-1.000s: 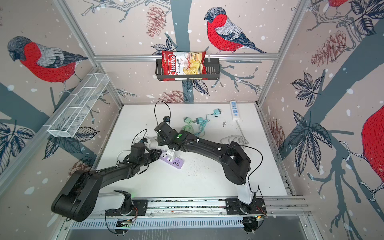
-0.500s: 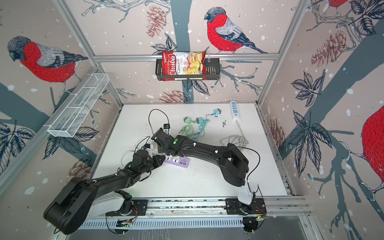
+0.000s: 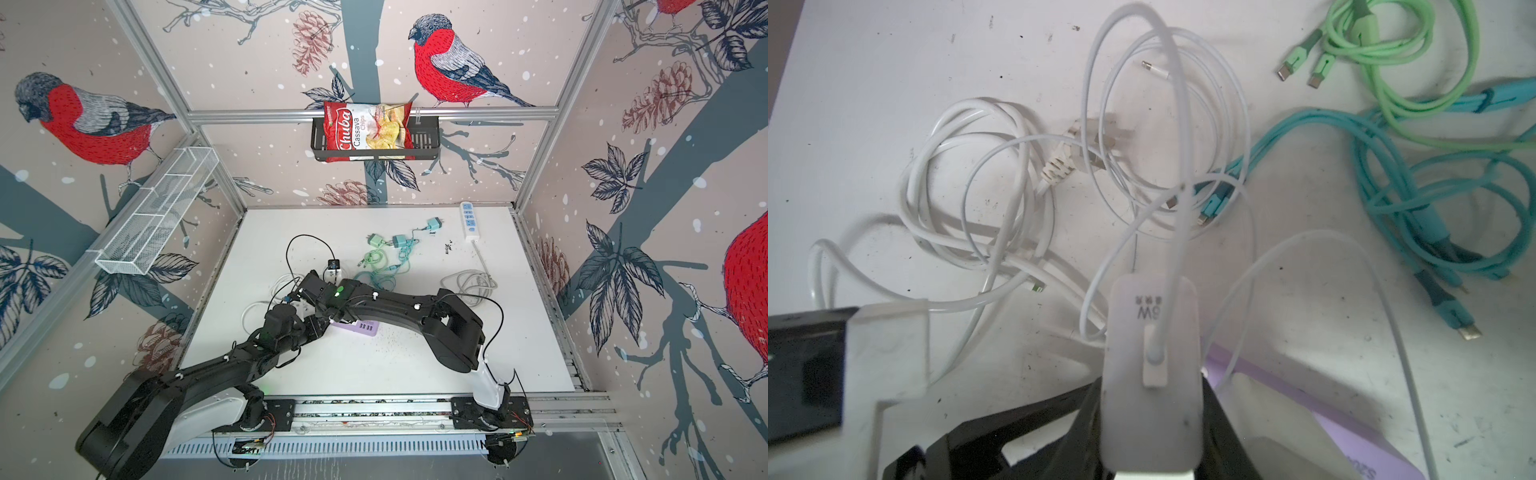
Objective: Insert the plug
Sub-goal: 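Lower the 65W charger prongs-down into the purple strip socket with the right gripper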
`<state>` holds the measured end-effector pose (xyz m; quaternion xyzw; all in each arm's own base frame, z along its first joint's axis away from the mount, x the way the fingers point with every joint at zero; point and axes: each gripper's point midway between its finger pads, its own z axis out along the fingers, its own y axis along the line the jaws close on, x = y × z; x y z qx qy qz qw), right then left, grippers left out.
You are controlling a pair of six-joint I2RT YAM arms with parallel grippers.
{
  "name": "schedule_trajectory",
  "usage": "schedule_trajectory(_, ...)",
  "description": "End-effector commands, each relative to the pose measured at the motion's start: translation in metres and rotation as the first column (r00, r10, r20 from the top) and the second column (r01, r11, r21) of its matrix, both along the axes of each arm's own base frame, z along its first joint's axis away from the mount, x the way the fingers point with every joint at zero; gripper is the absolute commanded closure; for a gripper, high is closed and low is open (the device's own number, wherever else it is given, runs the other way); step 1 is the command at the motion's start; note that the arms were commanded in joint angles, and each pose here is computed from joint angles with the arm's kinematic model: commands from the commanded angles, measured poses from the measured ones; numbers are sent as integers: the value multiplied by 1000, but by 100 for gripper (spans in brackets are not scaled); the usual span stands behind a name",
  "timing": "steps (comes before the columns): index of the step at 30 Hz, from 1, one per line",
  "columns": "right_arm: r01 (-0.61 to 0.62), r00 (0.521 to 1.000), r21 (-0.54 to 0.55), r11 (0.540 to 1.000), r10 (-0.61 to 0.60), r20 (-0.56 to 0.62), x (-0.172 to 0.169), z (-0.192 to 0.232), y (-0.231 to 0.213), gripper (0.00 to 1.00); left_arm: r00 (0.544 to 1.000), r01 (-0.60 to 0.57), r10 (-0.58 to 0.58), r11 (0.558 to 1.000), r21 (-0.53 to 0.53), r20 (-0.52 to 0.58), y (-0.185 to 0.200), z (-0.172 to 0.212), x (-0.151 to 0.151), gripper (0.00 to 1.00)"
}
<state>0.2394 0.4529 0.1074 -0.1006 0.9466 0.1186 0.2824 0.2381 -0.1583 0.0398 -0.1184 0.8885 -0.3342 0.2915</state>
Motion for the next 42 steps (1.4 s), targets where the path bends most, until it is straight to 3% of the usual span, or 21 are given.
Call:
schedule_trajectory(1, 75, 997, -70, 995, -73, 34, 4, -4, -8, 96, 1000, -24, 23, 998, 65, 17, 10, 4, 3, 56)
schedule_trajectory(8, 145, 989, -114, 983, -141, 45, -1, -17, -9, 96, 985, -95, 80, 991, 94, 155, 26, 40, 12, 35)
schedule_trajectory(12, 190, 980, -141, 972, -180, 83, -2, -11, -17, 94, 969, -152, 127, 983, 104, 212, 41, 52, 12, 30)
schedule_trajectory(26, 217, 976, -125, 968, -211, 59, 6, -28, -27, 93, 977, -163, 144, 980, 114, 159, 50, 35, 13, 33)
schedule_trajectory(35, 246, 967, -116, 962, -236, 95, 14, -24, -24, 93, 965, -222, 200, 966, 130, 168, 67, 33, 14, 31)
schedule_trajectory(42, 273, 958, -121, 954, -257, 128, 19, -22, -22, 92, 968, -206, 182, 970, 131, 172, 66, 30, 14, 31)
